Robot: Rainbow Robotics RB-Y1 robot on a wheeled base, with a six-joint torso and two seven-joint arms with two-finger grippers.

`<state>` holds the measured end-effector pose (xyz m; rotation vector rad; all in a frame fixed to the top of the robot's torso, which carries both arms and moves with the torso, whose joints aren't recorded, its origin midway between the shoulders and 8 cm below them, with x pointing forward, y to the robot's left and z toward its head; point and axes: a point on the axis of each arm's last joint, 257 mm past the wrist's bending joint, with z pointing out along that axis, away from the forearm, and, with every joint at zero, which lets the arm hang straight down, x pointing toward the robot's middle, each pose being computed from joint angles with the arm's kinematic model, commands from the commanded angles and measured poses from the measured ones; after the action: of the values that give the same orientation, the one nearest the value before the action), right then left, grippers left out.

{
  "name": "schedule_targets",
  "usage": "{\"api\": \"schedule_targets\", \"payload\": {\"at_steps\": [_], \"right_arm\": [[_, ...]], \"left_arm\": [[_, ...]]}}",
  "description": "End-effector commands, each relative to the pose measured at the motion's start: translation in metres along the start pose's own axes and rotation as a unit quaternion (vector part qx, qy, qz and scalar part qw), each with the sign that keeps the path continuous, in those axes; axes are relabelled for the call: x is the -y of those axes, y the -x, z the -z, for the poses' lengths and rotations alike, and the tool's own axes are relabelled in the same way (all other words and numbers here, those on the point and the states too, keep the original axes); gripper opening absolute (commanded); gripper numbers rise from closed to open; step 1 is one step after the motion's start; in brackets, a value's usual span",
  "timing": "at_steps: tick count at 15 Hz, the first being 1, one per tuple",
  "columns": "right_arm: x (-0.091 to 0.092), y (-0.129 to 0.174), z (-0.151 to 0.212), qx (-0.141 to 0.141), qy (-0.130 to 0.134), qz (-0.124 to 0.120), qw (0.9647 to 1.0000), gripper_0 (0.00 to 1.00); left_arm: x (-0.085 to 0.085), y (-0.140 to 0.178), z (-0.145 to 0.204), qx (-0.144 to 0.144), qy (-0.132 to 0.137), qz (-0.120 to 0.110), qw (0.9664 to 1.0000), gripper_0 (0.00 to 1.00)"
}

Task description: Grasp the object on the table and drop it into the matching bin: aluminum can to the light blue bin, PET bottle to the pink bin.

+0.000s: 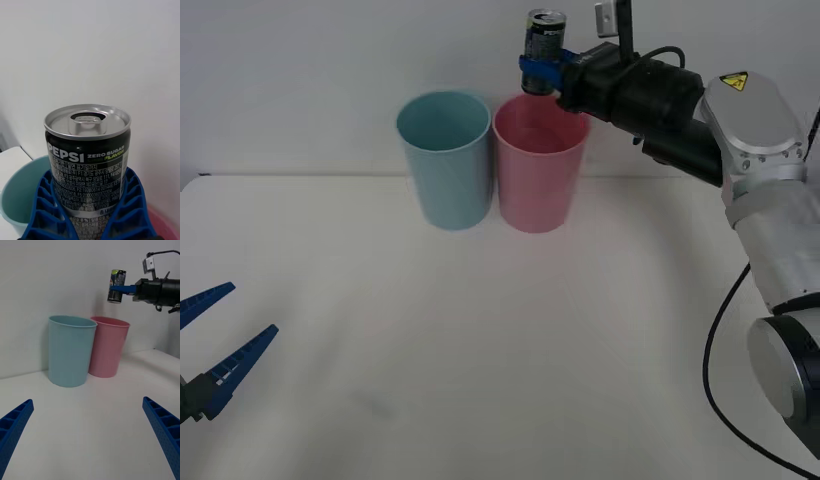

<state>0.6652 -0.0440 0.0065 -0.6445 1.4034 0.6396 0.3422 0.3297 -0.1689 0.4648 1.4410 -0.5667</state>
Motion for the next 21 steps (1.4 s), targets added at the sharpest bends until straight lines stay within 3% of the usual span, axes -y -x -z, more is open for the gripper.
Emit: {"api": "schedule_targets", "payload": {"at_steps": [1,5,9,14,17,21], "right_arm": [[-0.018,-0.003,-0.024,0.003,-0.006,-0.001,1.0,0.0],[-0.053,-0.008,-0.051,0.006,0.001,-0.001,1.0,0.0],[-0.076,-0.009,-0.074,0.019,-0.02,-0.001,0.9996,0.0],[-0.089,-0.01,-0.087,0.028,-0.039,0.015,0.9987,0.01],[-0.089,-0.017,-0.105,0.011,-0.053,0.03,0.9981,0.01],[-0.087,-0.015,-0.12,0.003,-0.069,0.023,0.9973,0.02]], "left_arm": [[0.0,0.0,0.0,0.0,0.0,0.0,1.0,1.0],[0.0,0.0,0.0,0.0,0.0,0.0,1.0,1.0],[0.0,0.0,0.0,0.0,0.0,0.0,1.0,1.0],[0.0,0.0,0.0,0.0,0.0,0.0,1.0,1.0],[0.0,0.0,0.0,0.0,0.0,0.0,1.0,1.0],[0.0,0.0,0.0,0.0,0.0,0.0,1.0,1.0]]}}
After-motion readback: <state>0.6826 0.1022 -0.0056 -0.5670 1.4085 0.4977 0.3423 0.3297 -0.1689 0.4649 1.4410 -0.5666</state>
